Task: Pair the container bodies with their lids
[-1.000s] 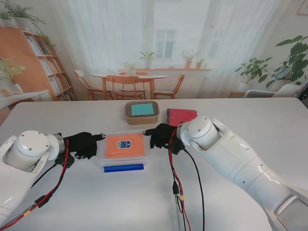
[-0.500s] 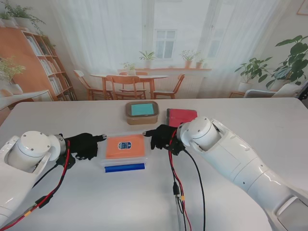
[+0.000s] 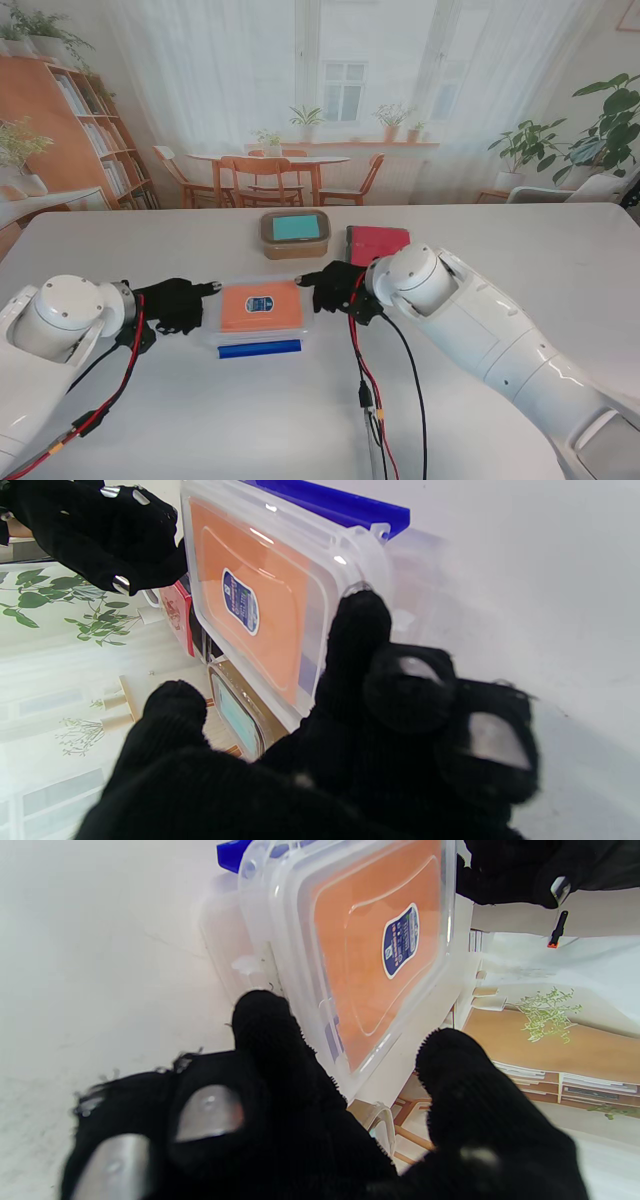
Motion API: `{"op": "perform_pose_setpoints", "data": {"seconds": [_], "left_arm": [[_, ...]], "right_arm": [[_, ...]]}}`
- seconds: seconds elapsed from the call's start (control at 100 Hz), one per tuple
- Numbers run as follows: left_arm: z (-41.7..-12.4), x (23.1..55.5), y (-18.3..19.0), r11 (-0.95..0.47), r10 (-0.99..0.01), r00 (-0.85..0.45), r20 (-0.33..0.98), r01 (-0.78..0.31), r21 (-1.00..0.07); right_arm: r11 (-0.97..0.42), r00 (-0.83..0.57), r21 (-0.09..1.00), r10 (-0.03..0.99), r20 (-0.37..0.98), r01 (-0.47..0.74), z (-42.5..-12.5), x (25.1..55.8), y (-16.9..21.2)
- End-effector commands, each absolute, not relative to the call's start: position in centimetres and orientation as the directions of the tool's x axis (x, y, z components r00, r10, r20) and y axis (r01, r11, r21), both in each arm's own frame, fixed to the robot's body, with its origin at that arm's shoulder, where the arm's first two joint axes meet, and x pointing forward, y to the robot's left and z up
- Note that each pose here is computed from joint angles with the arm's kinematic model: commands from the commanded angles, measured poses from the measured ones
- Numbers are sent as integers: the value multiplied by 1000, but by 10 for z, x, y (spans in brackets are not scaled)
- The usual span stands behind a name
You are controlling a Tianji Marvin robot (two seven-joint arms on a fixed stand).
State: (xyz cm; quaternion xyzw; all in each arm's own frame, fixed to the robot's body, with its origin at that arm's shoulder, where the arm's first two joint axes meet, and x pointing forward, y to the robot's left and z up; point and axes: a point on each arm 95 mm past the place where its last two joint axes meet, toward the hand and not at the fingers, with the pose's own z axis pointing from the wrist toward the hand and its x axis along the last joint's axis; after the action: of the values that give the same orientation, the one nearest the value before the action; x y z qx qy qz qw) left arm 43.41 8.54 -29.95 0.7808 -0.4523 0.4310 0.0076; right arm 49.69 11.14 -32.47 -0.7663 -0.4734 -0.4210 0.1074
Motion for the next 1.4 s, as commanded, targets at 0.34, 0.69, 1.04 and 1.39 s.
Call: {"op": "perform_pose_setpoints", "data": {"seconds": [0.34,0.69,1.04,1.39], "left_arm": [[-304,423,74,-579,-695,209,688,-730,-362],[-307,419,79,-588,-699,227,678,-723,-364],[-307,415,85,-599,-704,237,669,-705,-380],[-305,413,91,-608,-709,237,665,-683,-404]], "right_arm": [[-486,162,214,621,767,847,-319,486,135],[-487,163,222,630,760,845,-320,483,133],[-488,159,239,640,751,839,-320,480,129],[-503,157,259,643,749,825,-319,478,125]]}}
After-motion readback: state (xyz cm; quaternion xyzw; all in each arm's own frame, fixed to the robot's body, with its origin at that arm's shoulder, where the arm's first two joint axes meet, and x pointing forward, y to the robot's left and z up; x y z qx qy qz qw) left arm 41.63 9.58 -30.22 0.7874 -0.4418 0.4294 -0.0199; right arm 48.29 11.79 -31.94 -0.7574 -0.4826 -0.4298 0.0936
